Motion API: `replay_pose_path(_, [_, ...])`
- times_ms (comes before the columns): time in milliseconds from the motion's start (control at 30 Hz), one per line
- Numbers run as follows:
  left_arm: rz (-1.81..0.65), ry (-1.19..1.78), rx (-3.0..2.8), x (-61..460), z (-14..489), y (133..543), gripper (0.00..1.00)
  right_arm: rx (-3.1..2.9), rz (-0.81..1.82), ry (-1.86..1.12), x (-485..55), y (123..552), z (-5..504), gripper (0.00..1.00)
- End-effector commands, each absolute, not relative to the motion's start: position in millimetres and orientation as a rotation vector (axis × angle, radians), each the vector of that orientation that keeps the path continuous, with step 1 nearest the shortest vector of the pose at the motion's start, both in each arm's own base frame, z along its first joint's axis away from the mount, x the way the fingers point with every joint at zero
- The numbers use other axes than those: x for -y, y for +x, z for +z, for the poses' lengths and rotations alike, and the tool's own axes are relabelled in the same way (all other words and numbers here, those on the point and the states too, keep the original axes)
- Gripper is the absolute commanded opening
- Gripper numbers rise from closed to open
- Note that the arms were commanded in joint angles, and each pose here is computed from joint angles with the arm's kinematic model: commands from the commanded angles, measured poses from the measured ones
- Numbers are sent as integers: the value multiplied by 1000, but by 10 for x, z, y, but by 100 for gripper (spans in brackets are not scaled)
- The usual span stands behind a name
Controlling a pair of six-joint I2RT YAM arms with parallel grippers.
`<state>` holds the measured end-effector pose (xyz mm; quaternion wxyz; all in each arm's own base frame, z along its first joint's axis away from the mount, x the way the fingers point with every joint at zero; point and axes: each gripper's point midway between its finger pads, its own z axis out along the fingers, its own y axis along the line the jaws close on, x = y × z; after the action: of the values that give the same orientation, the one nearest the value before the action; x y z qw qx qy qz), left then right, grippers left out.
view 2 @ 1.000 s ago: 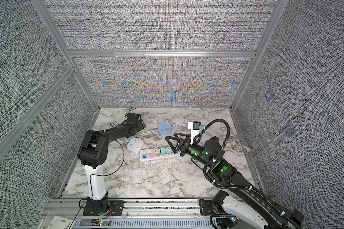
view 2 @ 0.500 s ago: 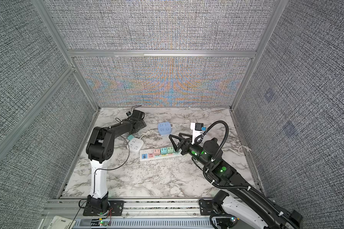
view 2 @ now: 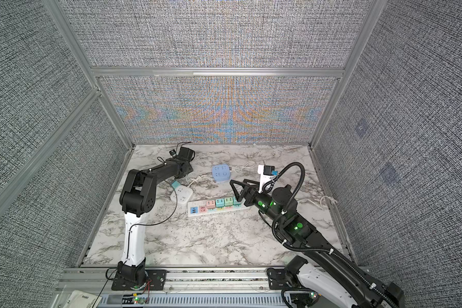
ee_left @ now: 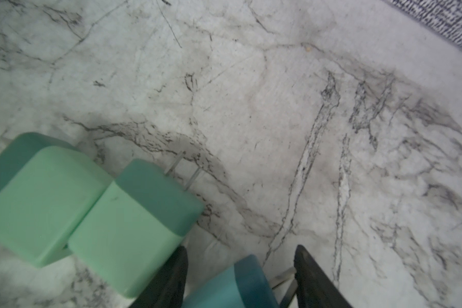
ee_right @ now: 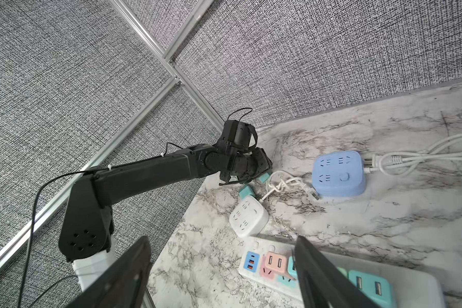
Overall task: Insert plugs into power strip
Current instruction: Pick up the plug from the top-left of the table.
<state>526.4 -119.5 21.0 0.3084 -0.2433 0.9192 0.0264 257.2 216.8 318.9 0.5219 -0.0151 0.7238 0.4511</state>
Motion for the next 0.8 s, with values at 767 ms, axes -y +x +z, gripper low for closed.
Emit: replay_pose_path(767, [-146, -21, -2340, 1986, 1459, 3545, 47, -1747, 739, 61, -1363, 2822, 2649, 85])
